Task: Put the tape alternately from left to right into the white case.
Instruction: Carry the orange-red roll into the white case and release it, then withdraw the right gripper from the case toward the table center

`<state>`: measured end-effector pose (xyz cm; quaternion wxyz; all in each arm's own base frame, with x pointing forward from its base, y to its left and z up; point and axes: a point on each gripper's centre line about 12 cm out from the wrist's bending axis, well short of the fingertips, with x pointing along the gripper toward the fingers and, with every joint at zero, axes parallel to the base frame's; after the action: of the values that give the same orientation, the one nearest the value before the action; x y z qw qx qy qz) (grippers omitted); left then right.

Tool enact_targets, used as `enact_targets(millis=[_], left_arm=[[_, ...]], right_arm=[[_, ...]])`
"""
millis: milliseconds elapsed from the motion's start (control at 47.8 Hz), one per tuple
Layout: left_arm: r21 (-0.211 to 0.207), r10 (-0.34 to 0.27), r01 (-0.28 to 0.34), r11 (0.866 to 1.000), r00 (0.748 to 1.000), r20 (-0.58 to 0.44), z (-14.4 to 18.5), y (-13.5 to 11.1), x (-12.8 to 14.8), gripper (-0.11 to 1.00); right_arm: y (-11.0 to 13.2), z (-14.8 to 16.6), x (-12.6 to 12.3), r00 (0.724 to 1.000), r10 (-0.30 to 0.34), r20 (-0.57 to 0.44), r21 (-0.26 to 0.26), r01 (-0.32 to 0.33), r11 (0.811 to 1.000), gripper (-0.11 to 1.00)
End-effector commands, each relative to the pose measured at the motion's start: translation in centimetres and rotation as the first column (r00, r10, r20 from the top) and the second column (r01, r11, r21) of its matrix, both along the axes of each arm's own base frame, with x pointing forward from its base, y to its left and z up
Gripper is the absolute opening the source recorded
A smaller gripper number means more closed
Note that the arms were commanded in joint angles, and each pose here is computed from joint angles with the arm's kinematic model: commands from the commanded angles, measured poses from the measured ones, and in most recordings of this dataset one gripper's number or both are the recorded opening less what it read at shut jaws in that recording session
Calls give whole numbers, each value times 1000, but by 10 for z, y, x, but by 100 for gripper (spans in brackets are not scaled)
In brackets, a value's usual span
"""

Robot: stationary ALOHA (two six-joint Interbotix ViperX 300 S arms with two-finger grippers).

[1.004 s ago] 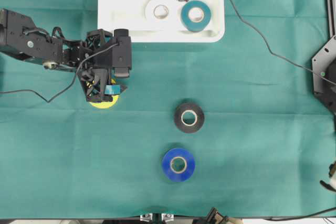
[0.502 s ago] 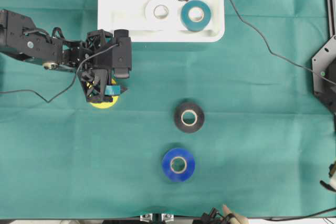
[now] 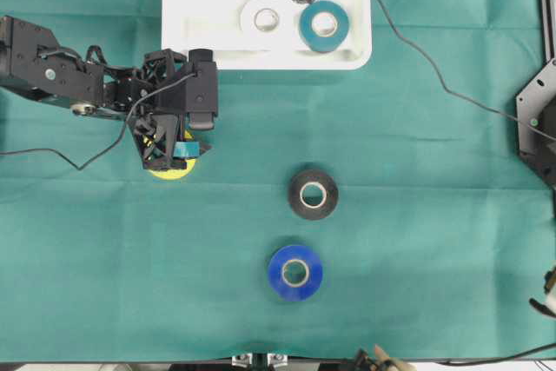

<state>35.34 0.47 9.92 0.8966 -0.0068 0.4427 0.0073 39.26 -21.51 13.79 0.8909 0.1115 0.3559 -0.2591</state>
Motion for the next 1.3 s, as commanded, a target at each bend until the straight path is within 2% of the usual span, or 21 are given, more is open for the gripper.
enact_targets(millis=[0,251,460,858,1276], left_arm=[[0,-2,2,1000,999,51,15,-1,6,81],[1,-3,3,1000,998,58,17,-1,8,81],[0,-2,2,1000,998,64,19,-1,10,81],[0,-2,2,1000,998,66,19,-1,10,81],[-2,1,0,1000,997,75,22,-1,13,81]], right_arm=[[4,24,-4,999,2,47,-21,-1,1000,72],[38,35,-19,997,57,59,-20,-56,998,72],[75,41,-24,987,142,79,-23,-141,990,72],[147,47,-32,940,313,138,-18,-314,949,71],[181,30,-51,909,396,129,11,-401,916,71]])
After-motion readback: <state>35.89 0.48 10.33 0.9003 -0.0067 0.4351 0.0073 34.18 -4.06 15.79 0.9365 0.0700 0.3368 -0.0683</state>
